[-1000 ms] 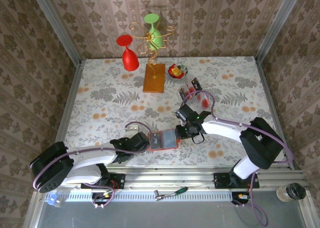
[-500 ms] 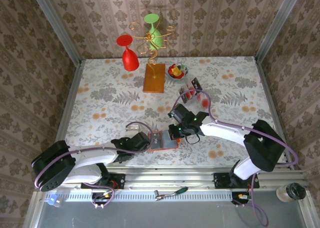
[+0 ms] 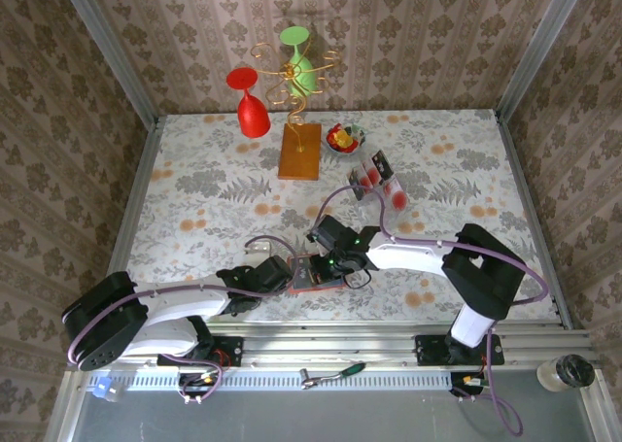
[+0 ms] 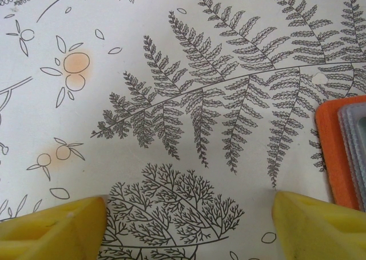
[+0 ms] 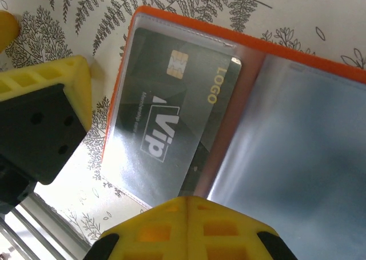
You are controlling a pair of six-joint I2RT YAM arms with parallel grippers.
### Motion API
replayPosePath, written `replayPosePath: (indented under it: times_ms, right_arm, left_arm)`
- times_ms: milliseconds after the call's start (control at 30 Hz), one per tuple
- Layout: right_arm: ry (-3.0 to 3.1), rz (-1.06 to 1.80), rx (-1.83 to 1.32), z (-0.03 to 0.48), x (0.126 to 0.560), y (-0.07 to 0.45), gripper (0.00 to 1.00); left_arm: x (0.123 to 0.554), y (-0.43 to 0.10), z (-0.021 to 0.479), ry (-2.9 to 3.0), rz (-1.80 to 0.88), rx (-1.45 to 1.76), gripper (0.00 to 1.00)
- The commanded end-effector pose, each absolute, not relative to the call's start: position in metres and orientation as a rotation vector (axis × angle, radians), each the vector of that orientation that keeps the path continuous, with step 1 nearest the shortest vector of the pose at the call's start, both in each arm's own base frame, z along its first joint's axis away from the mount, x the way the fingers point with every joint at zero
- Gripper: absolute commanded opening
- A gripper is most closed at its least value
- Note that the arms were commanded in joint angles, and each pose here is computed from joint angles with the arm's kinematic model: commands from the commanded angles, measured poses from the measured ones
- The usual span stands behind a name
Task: Put the credit cards into the card holder
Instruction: Insert the credit card into the card slot.
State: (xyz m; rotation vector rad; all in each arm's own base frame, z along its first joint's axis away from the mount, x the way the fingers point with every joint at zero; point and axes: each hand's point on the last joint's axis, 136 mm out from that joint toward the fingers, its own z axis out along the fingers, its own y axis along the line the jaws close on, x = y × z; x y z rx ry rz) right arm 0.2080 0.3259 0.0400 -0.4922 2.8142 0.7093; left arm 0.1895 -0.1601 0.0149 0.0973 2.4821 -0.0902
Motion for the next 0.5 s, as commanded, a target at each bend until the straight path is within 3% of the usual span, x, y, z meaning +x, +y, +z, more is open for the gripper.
replayPosePath:
  times_ms: [0, 467]
  right_arm:
    - [2.811, 0.732, -0.48, 0.041, 0.211, 0.335, 0.0]
    - [2.847, 0.7, -0.497, 0.026, 0.213, 0.339, 0.0]
  left_arm:
    - [0.189, -0.171, 0.01, 2.51, -0.148, 0.11, 0.78]
    - [0.188, -0.172, 0.01, 2.51, -0.151, 0.11, 0.78]
